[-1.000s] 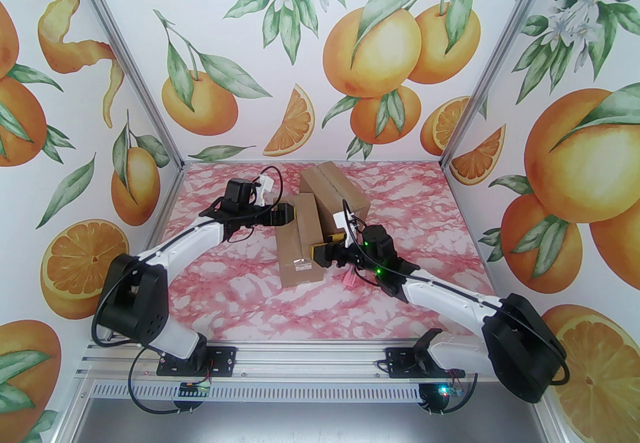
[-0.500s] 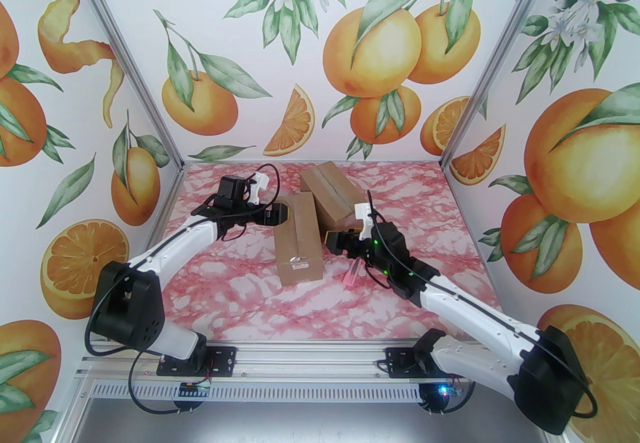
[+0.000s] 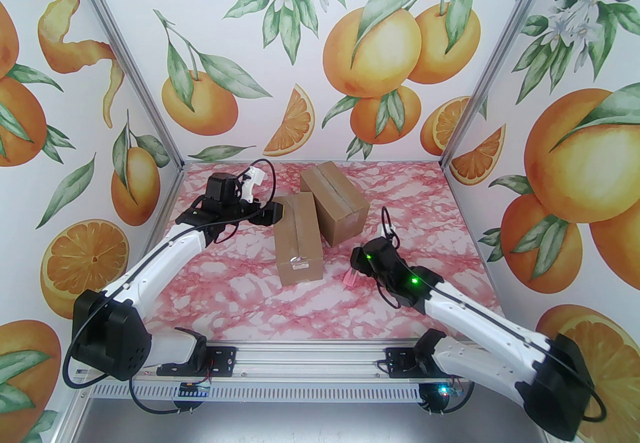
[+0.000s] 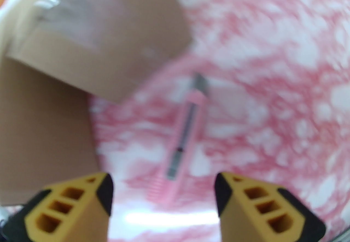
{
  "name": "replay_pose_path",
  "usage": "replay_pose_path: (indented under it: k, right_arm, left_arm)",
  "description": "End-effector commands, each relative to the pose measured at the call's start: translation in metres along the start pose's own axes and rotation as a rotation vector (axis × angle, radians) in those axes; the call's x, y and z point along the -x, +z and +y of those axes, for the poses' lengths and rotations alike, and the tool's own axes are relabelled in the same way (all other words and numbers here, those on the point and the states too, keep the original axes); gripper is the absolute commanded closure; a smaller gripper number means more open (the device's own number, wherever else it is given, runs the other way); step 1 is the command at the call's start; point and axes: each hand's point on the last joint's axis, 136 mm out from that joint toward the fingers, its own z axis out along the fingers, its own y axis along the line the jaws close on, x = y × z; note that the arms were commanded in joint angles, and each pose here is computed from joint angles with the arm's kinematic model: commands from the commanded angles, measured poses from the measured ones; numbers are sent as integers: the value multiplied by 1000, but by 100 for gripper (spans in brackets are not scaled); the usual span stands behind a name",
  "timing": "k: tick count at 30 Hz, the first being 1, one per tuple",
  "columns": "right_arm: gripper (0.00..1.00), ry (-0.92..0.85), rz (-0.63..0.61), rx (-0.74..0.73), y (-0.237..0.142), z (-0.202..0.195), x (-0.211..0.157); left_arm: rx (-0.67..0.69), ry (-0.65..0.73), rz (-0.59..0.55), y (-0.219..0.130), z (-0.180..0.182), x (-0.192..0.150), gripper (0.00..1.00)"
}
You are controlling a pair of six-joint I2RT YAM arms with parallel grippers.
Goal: Unpack the express box
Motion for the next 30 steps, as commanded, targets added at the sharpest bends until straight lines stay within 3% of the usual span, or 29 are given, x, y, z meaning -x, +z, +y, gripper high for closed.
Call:
replay_pose_path:
  k: [1, 19, 30]
  right_arm:
    - [36, 22, 30, -116, 12, -19, -14]
    - [37, 51, 90, -97, 66, 12, -30]
    - [34, 120, 4, -103, 49, 12, -7]
  left_arm:
    - [-1, 71, -47, -6, -7, 7, 2]
    - [35, 117, -79, -10, -6, 6, 3]
    - [58, 129, -99, -15, -4, 8, 3]
